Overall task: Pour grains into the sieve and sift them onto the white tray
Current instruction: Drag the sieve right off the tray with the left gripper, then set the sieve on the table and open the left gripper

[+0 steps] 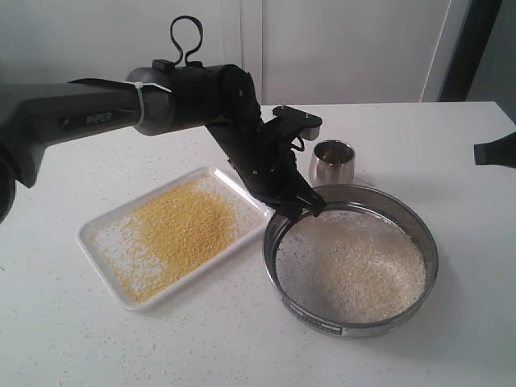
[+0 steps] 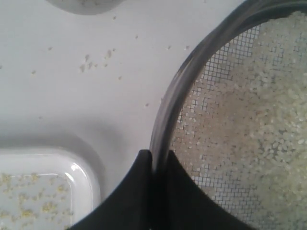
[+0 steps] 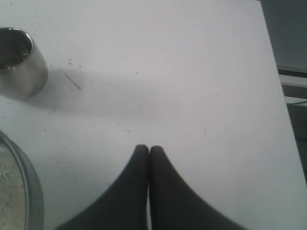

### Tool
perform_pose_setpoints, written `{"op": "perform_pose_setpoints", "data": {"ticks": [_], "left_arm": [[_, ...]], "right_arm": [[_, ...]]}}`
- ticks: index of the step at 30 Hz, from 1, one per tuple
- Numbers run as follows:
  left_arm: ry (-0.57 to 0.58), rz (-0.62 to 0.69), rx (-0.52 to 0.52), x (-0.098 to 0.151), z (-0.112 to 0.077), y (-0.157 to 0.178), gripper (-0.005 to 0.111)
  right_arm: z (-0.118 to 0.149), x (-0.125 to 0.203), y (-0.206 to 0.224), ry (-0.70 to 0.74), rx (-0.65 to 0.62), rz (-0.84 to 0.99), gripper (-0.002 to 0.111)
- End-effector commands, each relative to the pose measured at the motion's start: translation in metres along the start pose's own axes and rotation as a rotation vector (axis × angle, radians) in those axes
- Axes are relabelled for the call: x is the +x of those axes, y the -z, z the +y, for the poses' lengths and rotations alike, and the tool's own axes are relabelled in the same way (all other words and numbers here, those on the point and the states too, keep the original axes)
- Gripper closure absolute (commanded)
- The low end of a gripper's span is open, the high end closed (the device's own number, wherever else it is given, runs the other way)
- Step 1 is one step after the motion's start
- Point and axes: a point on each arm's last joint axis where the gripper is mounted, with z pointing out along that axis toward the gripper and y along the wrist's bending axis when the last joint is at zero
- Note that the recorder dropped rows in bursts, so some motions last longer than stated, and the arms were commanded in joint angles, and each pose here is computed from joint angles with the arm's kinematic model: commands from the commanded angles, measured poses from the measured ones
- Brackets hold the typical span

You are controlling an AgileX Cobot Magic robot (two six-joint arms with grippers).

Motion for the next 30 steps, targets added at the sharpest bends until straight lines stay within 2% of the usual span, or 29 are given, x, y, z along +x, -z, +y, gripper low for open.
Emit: {"op": "perform_pose_setpoints", "data": {"ticks": [1, 4, 9, 15, 20, 27, 30], "left_arm": [[0.039, -0.025, 0.013, -0.009, 0.0, -0.007, 0.107], [0.031, -0.017, -0.011, -0.011, 0.004, -0.013, 0.107], [0.03, 0.025, -0.11, -0.004, 0.017, -0.026, 0.107], [0.008, -0.025, -0.16, -0.008, 0.022, -0.027, 0.107], [0.005, -0.067, -0.17, -0.012, 0.023, -0.027, 0.107], [0.006, -0.057, -0.167, -0.011, 0.023, -0.027, 0.107], [0.004, -0.053, -0.166, -0.011, 0.023, -0.027, 0.102]], "right_arm": [[0.0, 0.0, 0.002, -0.009, 0.001, -0.01, 0.108], [0.0, 0.0, 0.002, -0.009, 0.001, -0.01, 0.108], [0.0, 0.0, 0.002, -0.009, 0.001, -0.01, 0.108], [0.0, 0.0, 0.002, -0.009, 0.001, -0.01, 0.108], [0.0, 0.0, 0.002, -0.009, 0.001, -0.01, 0.108], [0.0, 0.0, 0.002, -0.009, 0.001, -0.01, 0.108], [0.0, 0.0, 0.002, -0.009, 0.001, -0.01, 0.108]]}}
